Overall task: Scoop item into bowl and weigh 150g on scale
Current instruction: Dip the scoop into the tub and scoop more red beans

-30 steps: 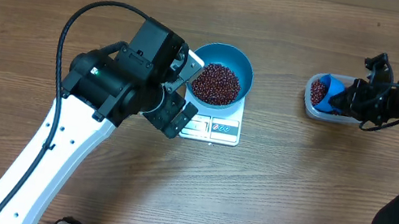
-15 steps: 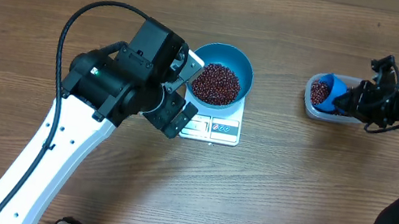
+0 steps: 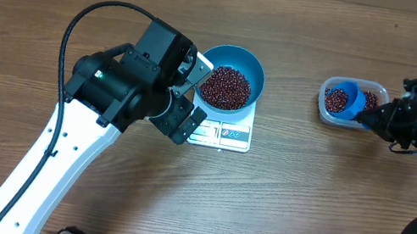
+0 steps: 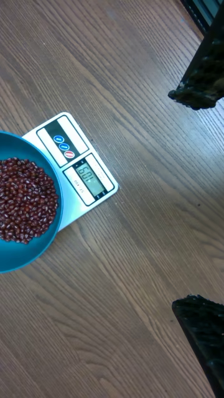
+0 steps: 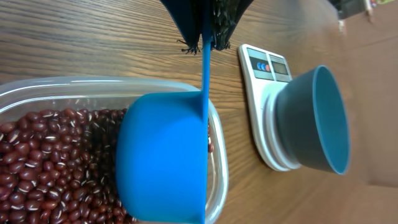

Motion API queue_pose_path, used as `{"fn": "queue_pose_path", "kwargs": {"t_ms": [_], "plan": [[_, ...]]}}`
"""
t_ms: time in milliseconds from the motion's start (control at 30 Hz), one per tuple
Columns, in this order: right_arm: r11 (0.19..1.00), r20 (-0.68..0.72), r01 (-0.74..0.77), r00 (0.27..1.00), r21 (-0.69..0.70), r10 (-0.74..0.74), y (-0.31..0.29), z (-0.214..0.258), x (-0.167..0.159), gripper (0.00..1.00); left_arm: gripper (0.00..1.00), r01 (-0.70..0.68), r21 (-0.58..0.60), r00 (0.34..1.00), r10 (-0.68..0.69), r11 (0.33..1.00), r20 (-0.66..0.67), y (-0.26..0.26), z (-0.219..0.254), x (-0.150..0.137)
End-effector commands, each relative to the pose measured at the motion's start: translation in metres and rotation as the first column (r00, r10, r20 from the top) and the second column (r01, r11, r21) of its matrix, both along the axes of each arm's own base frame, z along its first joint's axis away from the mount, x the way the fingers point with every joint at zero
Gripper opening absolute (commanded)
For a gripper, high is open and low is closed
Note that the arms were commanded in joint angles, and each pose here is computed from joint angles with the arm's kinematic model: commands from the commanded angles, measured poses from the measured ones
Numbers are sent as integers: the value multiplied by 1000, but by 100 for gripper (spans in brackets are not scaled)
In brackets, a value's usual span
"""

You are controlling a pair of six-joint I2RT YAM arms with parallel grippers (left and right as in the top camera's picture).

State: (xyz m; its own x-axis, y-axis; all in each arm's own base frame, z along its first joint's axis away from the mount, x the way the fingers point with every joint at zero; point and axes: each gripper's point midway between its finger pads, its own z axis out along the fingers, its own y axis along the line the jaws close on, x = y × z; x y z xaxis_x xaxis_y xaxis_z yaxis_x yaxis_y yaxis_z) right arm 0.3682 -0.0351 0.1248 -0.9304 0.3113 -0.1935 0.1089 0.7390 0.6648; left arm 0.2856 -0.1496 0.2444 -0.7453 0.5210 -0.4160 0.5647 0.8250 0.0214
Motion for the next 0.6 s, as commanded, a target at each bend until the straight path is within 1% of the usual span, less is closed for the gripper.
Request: {"fn": "queue_pose_path", "kwargs": {"t_ms": [0,133,500,567], "plan": [[994,70,-16,998,113,8,6,14,2,4,100,15,-4,1000,-15,1000,0,0,0,-1],[988,89,4,996,156,-18,1,20,2,4,100,15,-4,1000,-15,1000,0,0,0,-1],[983,73,85,992,164,-98,-27,20,-4,4,99,15,-4,1000,-15,1000,0,0,0,-1],[977,92,84,990,197,-103,-25,25,-3,4,100,15,-4,1000,-15,1000,0,0,0,-1]]}}
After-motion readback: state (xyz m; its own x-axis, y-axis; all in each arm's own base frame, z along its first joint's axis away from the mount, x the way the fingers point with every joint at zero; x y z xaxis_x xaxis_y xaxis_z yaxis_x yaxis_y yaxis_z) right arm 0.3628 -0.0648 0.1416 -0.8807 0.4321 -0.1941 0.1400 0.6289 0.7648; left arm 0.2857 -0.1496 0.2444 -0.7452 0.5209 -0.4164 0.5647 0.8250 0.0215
